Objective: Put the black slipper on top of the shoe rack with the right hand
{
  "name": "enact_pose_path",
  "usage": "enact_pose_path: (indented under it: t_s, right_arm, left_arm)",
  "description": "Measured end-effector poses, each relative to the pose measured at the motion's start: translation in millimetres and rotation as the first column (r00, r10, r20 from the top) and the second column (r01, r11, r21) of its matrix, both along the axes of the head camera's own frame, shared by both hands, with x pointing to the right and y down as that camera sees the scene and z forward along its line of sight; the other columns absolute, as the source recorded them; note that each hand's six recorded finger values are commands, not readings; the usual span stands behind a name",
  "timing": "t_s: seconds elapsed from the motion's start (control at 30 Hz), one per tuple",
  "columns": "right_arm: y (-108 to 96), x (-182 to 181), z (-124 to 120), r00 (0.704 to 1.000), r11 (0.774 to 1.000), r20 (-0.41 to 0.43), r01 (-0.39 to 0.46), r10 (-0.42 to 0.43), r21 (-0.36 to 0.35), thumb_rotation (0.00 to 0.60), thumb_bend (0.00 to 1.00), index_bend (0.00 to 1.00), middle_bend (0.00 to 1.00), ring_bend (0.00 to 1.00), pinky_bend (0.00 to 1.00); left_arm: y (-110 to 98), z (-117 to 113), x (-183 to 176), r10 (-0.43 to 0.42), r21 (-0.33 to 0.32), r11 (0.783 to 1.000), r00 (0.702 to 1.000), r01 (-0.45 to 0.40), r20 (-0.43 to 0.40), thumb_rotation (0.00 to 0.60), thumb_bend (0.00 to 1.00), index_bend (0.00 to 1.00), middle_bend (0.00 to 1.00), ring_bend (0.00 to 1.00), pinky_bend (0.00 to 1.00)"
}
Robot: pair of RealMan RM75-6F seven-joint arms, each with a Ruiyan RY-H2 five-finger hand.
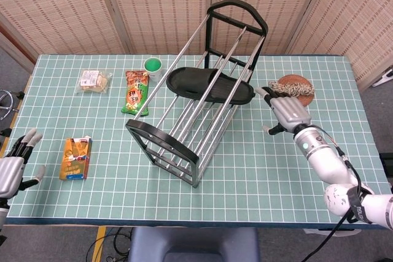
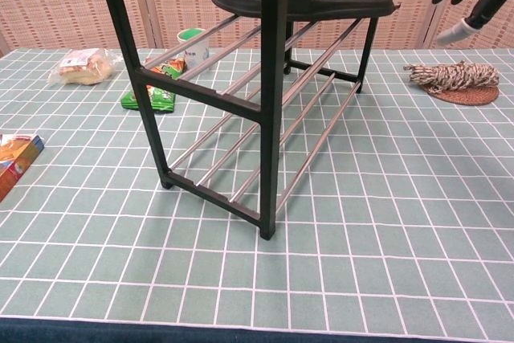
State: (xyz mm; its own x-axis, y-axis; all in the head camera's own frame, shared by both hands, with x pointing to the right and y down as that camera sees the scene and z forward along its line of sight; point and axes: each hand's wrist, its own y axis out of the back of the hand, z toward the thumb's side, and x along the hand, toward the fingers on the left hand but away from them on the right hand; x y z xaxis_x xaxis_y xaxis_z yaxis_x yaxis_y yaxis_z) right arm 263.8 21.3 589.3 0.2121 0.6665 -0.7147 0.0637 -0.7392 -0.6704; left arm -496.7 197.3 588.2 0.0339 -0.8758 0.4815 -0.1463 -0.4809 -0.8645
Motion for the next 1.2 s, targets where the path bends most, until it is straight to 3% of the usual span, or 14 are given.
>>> enact_pose_path:
  t_s: [0.27, 0.63, 0.87, 1.2]
  right_arm:
    - [-15, 10, 4, 0.999, 0.999, -0.008, -0.037, 0.037, 0.031, 0.600, 0.25, 0.00, 0.04, 0.09, 0.10]
    - [-22, 1, 28, 0.999, 0.999, 0.016, -0.038, 0.038, -0.005, 0.600, 0.25, 0.00, 0.04, 0.09, 0.10]
    - [-20, -9, 38, 0.999, 0.999, 0.029, -0.017, 0.018, -0.032, 0.600, 0.25, 0.00, 0.04, 0.09, 0.10]
    - [-4, -23, 33, 0.998, 0.998, 0.048, 0.029, -0.026, -0.058, 0.600, 0.25, 0.00, 0.04, 0.09, 0.10]
  left_arm:
    - [0, -1, -1, -0.004, 0.004, 1.000, 1.000, 0.004, -0.004, 0.600, 0.44, 0.01, 0.00, 0.00, 0.33]
    - [0, -6, -3, -0.009, 0.014, 1.000, 1.000, 0.009, -0.014, 0.600, 0.44, 0.01, 0.00, 0.00, 0.33]
    - [0, -8, -3, -0.010, 0.019, 1.000, 1.000, 0.010, -0.021, 0.600, 0.44, 0.01, 0.00, 0.00, 0.33]
    - [-1, -7, -2, -0.002, 0.017, 1.000, 1.000, 0.003, -0.019, 0.600, 0.44, 0.01, 0.00, 0.00, 0.33]
